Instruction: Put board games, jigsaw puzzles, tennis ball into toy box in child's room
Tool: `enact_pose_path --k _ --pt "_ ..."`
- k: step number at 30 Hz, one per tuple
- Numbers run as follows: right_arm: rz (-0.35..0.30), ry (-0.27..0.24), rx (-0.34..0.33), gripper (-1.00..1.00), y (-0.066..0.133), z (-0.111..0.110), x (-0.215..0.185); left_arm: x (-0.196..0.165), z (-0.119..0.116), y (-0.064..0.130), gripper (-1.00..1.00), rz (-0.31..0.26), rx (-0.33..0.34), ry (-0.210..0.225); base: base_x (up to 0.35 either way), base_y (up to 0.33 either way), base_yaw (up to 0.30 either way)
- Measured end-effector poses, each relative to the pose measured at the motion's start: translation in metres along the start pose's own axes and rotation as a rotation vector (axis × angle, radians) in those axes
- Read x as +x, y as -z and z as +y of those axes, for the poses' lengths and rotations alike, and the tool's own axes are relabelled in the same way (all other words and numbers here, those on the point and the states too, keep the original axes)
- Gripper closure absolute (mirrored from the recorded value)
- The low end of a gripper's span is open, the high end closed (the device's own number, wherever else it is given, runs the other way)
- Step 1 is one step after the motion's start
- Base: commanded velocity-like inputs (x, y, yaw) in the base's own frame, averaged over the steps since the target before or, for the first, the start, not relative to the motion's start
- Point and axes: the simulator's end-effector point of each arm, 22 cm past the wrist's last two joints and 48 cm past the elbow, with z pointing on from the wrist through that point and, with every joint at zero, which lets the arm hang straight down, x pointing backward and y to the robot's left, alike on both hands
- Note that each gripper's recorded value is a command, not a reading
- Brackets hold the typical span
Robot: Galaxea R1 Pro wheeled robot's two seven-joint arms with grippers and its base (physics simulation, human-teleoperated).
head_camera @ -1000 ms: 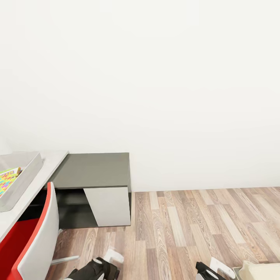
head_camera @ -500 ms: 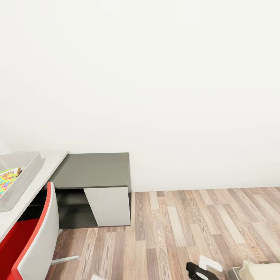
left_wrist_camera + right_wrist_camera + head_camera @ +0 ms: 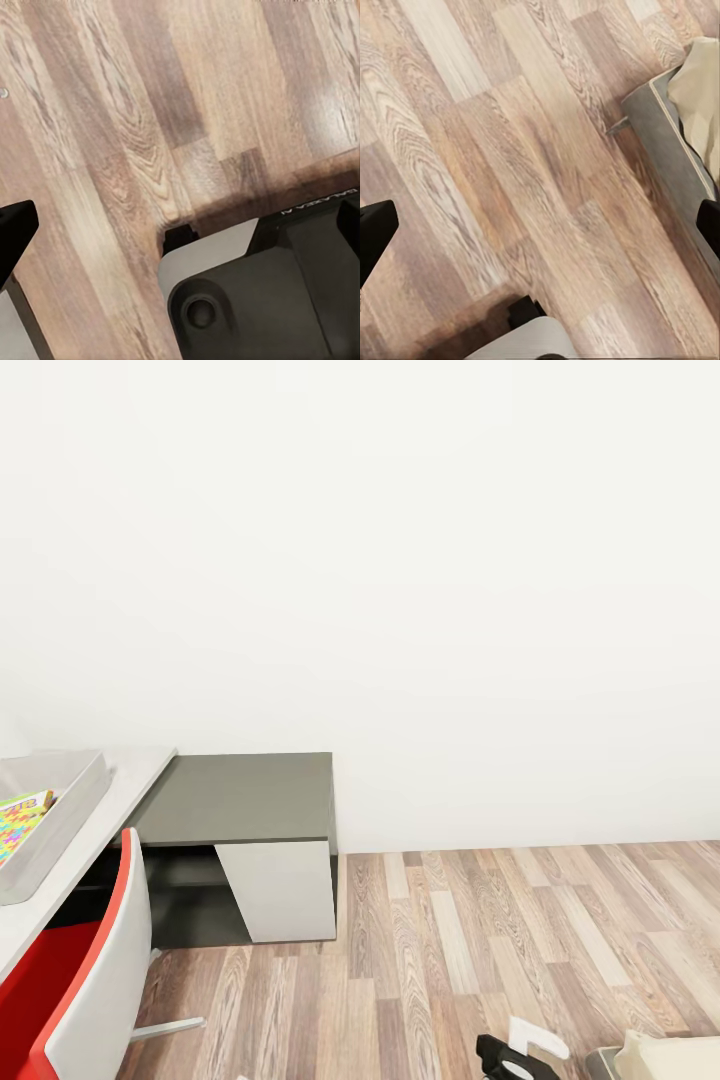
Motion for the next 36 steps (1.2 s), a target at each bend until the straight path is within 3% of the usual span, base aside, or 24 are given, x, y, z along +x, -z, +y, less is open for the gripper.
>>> enact_pose_path --k 4,11,18,36 --pt "0.012 -0.009 -0.004 -1.00 -0.004 -0.006 0.003 0.000 0.000 0.000 -1.00 0.000 0.000 0.000 0.000 0.000 0.000" --pt "0.077 -0.053 -0.105 -1.00 -0.012 -0.001 0.026 0.000 0.000 0.000 -1.00 -0.001 0.000 0.000 0.000 0.000 0.000" --pt "0.097 -0.089 -0.115 -1.00 -0.014 -0.003 0.032 0.000 0.000 0.000 -1.00 -0.002 0.000 -0.002 0.000 0.000 0.000" --pt "0.100 -0.094 -0.119 -1.00 -0.014 -0.002 0.033 0.000 0.000 0.000 -1.00 -0.002 0.000 -0.002 0.000 0.000 0.000"
